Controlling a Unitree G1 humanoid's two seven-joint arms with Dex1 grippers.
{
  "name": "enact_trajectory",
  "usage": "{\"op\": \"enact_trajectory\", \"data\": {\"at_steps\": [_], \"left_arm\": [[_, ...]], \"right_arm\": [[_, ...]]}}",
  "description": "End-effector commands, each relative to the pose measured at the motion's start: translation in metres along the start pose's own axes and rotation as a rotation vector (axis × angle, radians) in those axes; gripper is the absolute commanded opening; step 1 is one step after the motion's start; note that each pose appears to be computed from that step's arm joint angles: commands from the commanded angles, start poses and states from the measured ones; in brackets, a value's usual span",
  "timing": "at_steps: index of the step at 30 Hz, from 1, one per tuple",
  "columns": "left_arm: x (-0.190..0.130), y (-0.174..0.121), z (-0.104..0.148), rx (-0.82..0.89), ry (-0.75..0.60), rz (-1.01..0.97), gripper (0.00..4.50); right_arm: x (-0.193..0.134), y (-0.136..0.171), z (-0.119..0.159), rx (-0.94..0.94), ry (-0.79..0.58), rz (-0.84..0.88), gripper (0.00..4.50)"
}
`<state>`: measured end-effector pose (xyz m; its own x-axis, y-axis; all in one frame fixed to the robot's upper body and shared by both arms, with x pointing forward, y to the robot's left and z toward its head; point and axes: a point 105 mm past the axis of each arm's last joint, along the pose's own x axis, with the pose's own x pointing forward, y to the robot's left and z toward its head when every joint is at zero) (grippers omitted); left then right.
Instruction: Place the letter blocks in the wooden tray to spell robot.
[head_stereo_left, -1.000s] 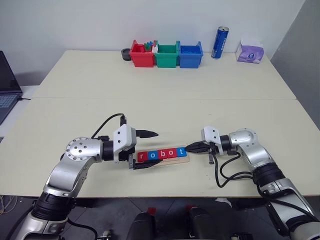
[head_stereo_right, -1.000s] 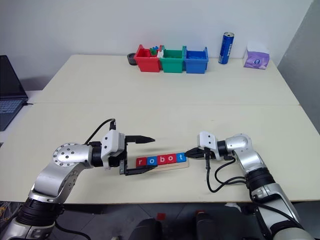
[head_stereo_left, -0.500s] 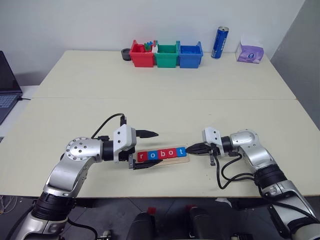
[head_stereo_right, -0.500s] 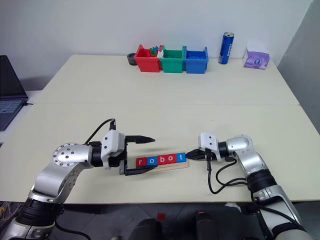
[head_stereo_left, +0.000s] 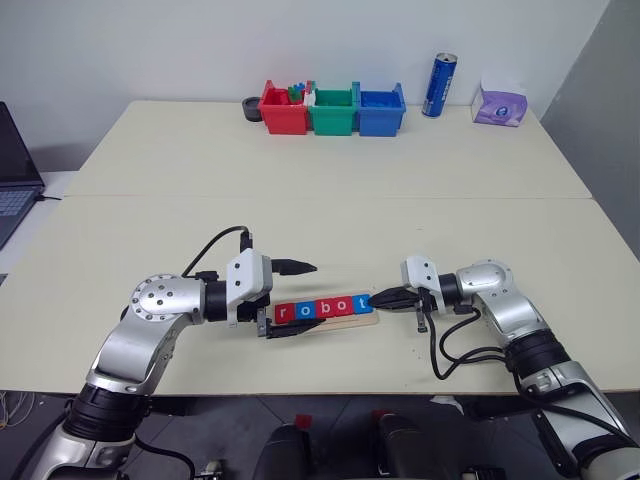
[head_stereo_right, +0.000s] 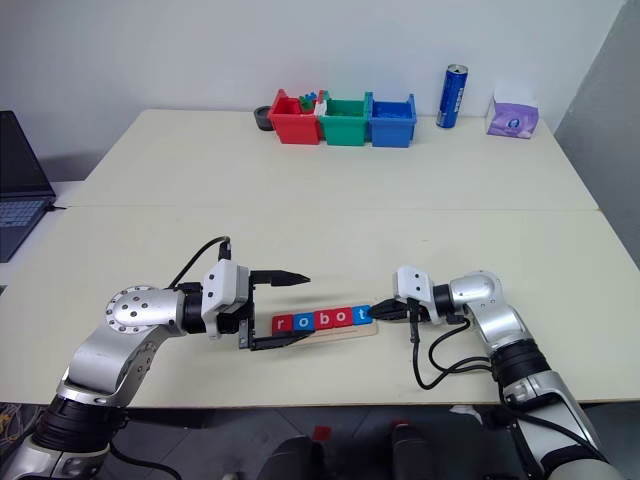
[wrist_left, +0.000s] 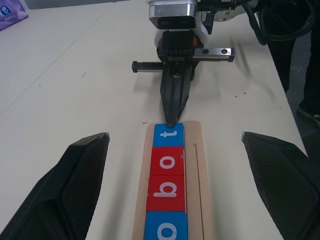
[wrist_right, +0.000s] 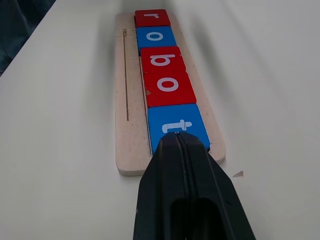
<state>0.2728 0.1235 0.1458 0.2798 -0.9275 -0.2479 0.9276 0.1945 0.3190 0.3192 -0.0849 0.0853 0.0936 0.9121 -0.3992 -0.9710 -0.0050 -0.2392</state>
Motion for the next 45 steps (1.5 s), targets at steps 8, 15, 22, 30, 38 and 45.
{"op": "enact_trajectory", "data": {"at_steps": [8,15,22,30,38,45], "left_arm": [[-0.004,0.005,0.008,0.040,-0.010,0.022,4.50],[-0.004,0.004,0.008,0.041,-0.011,0.021,4.50],[-0.005,0.005,0.008,0.043,-0.009,0.025,4.50],[-0.005,0.006,0.008,0.044,-0.009,0.029,4.50],[-0.005,0.006,0.008,0.045,-0.007,0.032,4.50],[-0.005,0.007,0.008,0.048,-0.009,0.033,4.50]], "right_arm": [[-0.012,-0.005,-0.001,-0.025,0.026,-0.014,0.03],[-0.010,-0.001,-0.003,-0.022,0.027,-0.008,0.03],[-0.006,-0.002,-0.001,-0.025,0.018,-0.006,0.03],[0.000,-0.002,0.003,-0.030,0.004,-0.001,0.03],[-0.002,-0.004,0.003,-0.033,0.007,-0.006,0.03],[-0.005,-0.006,0.005,-0.037,0.006,-0.011,0.03]]}}
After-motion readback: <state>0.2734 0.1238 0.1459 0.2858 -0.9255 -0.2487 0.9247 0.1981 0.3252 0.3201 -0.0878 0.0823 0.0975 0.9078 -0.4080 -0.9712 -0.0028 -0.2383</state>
